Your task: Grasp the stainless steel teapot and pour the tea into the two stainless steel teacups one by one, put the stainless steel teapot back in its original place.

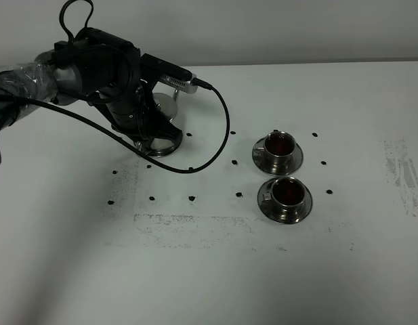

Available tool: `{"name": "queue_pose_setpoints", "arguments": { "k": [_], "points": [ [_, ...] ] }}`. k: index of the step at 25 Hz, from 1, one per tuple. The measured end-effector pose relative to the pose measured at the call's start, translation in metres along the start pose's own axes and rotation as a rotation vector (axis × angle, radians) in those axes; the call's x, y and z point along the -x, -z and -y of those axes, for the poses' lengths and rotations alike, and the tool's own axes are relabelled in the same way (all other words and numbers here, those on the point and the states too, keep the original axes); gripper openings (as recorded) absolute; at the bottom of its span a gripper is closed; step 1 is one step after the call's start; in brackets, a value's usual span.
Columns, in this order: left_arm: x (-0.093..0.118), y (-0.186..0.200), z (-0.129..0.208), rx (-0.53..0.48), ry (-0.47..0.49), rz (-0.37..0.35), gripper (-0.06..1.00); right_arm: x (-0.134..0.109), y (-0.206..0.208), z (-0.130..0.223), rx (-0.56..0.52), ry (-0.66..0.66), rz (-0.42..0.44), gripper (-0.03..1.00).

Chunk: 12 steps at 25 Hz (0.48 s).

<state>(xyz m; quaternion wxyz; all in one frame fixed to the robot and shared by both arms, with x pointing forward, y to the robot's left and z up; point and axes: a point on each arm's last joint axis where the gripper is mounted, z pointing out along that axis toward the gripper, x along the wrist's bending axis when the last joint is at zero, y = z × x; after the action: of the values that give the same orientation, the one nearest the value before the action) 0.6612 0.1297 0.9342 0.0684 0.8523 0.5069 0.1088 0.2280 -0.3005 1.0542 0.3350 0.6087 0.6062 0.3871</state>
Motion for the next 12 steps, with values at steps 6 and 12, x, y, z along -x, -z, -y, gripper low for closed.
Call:
{"name": "queue_pose_setpoints", "arguments": {
  "k": [6,12],
  "points": [
    [-0.0001,0.0002,0.0000,-0.001,0.015,-0.001,0.32,0.0000,0.0000,0.0000,0.000,0.000,0.000,0.52],
    [0.0010,0.0003,0.0034,-0.039,0.026,0.011,0.34,0.0000,0.0000,0.0000,0.000,0.000,0.000,0.52]
  ]
}}
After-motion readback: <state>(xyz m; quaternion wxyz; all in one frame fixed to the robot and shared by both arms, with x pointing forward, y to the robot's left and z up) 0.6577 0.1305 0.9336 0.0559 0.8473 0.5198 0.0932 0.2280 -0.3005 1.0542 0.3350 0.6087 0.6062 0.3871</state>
